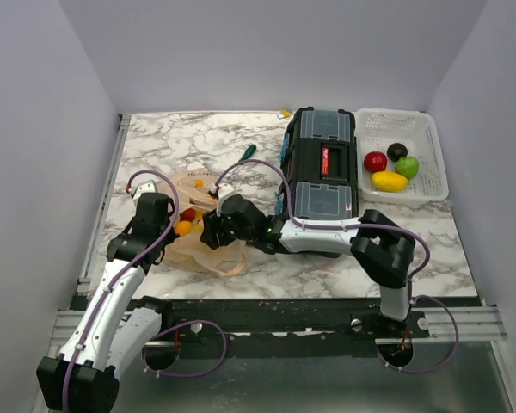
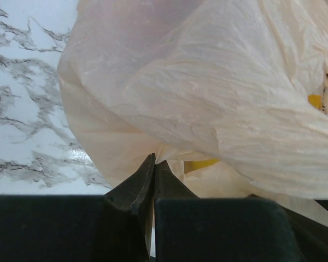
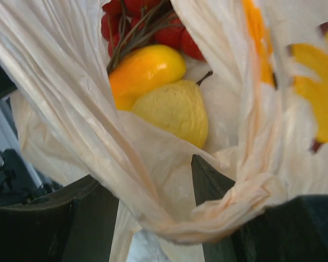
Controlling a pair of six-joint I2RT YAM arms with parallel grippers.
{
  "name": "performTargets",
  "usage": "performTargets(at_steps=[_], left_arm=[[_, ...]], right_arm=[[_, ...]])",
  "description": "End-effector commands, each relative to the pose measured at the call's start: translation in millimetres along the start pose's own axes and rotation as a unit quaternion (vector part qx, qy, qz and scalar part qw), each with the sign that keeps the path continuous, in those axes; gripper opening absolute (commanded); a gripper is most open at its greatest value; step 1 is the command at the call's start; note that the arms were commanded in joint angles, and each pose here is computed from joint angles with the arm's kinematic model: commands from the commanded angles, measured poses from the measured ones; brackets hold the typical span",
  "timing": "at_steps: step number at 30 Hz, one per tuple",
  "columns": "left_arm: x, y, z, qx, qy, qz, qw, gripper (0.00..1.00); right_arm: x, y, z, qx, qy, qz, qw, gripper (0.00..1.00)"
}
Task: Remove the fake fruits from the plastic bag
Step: Take out the fake fruit from the plastic bag.
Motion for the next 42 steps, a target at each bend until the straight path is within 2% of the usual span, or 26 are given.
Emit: performTargets(at_steps=[1, 5, 16, 27, 42], left_arm=[[2, -4, 2, -0.004, -0.015, 0.002, 1.0, 0.0], [4, -1, -9, 0.012, 0.023, 0.012, 1.0, 0.0], [5, 0, -12, 0.017, 0.033, 0.018, 0.999, 0.0], [5, 0, -13, 0.019, 0.038, 0.017, 0.999, 0.0], [4, 0, -14, 0.021, 0.046, 0.015, 0.999, 0.0]], right_arm=[[23, -36, 6, -0.012, 0.018, -0.07, 0.997, 0.56], [40, -42, 9, -0.015, 0.014, -0.078, 0.997, 0.56], [79, -45, 4, -0.012, 0.035, -0.088, 0.995, 0.58], [107, -33, -13, -0.027, 0.078, -0.08, 0.993, 0.68], [142, -10, -34, -0.046, 0.115, -0.071, 0.99, 0.64]])
Point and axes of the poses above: each gripper's point midway between its finger pads, its own x axis out along the fingers, its own z axis along the line the jaws close on, y = z × x, the point moved 4 cm from there along -x, back along the fingers, and after that the axes turned 3 degrees about x, right-handed, at the moved point
